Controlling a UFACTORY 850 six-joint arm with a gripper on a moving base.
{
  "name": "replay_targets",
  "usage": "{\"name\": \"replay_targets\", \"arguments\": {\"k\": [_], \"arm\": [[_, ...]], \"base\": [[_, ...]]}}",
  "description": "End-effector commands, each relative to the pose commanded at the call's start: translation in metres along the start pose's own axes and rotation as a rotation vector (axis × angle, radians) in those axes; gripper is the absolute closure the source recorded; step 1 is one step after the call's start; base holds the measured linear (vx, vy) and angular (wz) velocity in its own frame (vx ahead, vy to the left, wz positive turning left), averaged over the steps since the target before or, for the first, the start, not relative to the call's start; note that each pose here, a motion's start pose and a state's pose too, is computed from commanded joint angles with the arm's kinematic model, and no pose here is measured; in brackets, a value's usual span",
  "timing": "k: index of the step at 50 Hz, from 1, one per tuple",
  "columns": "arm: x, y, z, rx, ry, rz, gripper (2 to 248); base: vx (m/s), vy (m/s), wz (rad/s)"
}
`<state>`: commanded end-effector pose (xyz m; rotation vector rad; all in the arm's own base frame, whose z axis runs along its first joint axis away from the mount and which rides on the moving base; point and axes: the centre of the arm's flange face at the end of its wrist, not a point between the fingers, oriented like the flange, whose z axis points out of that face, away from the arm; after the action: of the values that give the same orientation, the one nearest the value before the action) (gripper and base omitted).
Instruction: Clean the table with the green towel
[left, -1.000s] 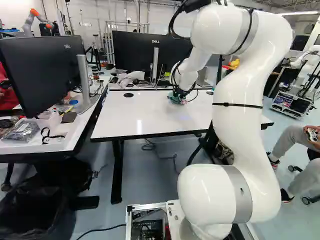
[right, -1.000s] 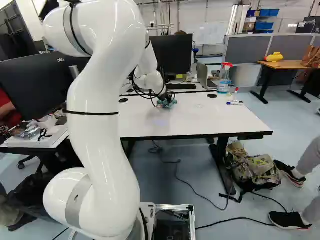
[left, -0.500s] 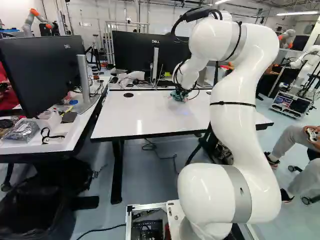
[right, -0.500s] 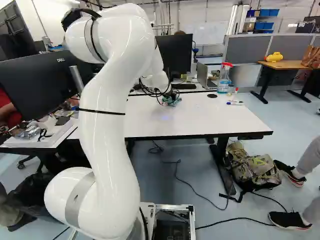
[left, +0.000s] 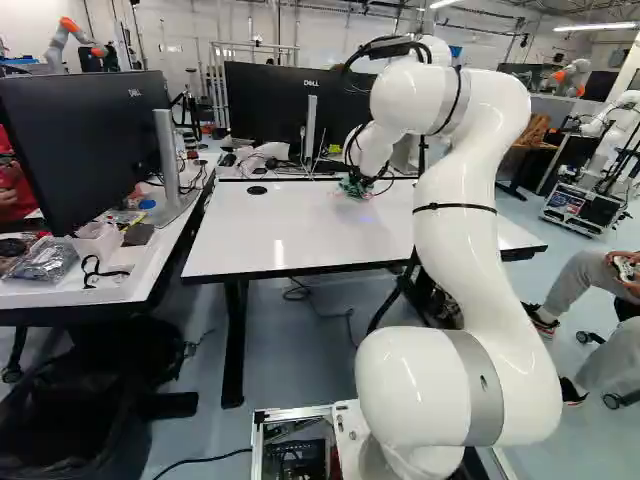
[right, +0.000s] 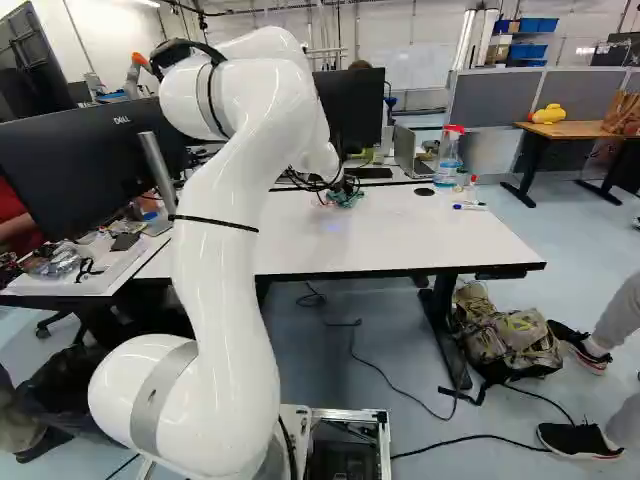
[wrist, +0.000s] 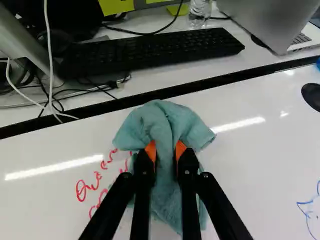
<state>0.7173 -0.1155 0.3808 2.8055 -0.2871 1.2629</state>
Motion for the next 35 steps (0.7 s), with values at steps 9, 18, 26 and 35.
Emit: {"name": "replay_targets", "arguments": {"k": [9,18,26,35], "arm": [[0.004,-0.014,0.007,0.014,0.008,-0.012,189],[0.002,-0.029,0.005,0.029,0.006,-0.026,189],[-0.002,-0.042,0.000,0.043,0.000,-0.038,189],[-0.007,-0.056,-0.007,0.058,-0.008,-0.052,189]], "base": [[0.000,0.000,0.000],[0.000,0.000,0.000],[0.000,0.000,0.000],[0.000,0.000,0.000]]}}
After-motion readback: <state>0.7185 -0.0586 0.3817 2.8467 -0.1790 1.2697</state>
